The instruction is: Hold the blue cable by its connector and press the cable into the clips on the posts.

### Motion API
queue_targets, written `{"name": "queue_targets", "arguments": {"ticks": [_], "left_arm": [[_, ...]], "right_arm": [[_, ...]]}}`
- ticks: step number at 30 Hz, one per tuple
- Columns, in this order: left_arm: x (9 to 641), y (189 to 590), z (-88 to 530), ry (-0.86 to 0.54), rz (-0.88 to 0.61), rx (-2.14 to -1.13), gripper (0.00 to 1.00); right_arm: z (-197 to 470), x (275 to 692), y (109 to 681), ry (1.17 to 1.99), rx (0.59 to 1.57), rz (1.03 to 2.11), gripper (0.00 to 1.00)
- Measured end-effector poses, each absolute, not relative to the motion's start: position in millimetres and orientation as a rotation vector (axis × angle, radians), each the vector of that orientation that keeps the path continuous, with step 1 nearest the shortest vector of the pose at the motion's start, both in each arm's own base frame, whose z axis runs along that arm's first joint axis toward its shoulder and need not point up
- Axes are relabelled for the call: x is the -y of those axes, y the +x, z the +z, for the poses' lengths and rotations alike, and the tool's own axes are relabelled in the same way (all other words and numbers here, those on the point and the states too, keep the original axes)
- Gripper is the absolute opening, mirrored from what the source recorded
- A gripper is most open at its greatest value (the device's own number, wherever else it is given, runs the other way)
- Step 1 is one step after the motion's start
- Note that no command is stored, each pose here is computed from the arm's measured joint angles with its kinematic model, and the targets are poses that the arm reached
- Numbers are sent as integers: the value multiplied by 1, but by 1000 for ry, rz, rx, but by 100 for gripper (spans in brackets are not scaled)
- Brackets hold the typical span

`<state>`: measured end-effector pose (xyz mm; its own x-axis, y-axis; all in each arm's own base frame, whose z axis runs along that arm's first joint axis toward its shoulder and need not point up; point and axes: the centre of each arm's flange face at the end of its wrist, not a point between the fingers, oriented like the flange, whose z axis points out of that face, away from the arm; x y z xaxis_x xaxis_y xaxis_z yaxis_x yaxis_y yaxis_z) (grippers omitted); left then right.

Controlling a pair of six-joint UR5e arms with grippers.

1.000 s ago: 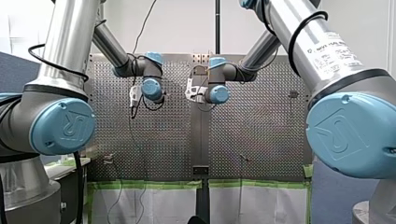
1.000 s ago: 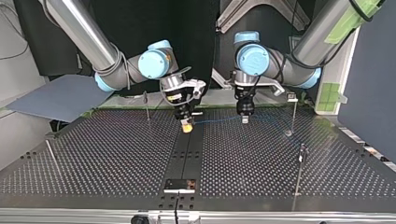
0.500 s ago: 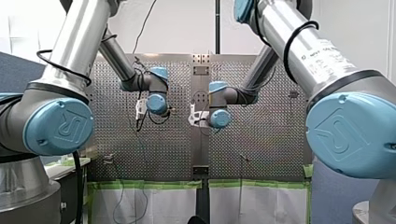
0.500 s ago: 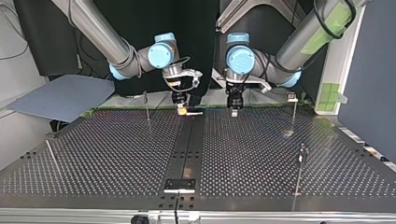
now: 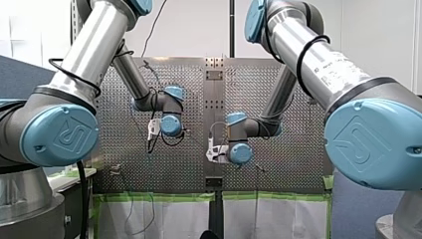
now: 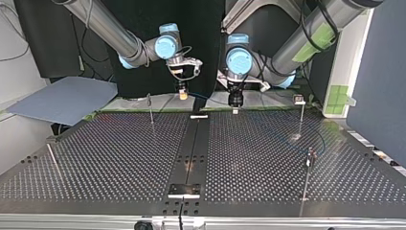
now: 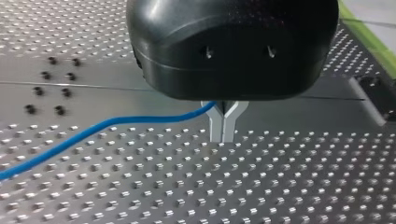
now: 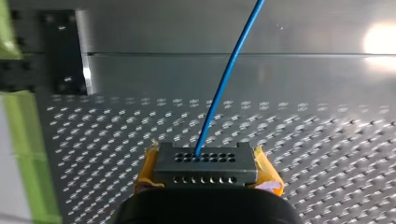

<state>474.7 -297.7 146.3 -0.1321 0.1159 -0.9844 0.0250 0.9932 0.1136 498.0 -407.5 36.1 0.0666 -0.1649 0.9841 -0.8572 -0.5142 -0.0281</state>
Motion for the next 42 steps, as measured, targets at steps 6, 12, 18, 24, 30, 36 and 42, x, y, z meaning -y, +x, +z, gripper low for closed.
{"name": "queue_targets", "arguments": {"ticks": [6, 12, 18, 24, 30, 36, 42], "left_arm": [[299, 464, 111, 126, 83, -1749, 0], [299, 457, 82, 129, 75, -1776, 0], [304, 451, 74, 141, 58, -1788, 0], [311, 444, 72, 145, 31, -1776, 0], [321, 441, 64, 164, -1, -1774, 0], [333, 435, 43, 168, -35, -1783, 0], [342, 428, 28, 153, -71, -1782, 0]], "right_arm": [[19, 392, 483, 1792, 1039, 1451, 0], [15, 388, 479, 1799, 1045, 1442, 0], [13, 388, 477, 1793, 1051, 1436, 0], [8, 387, 469, 1768, 1070, 1455, 0], [9, 392, 465, 1734, 1078, 1480, 0], [-1, 397, 458, 1736, 1090, 1460, 0], [-27, 399, 447, 1741, 1114, 1424, 0]]}}
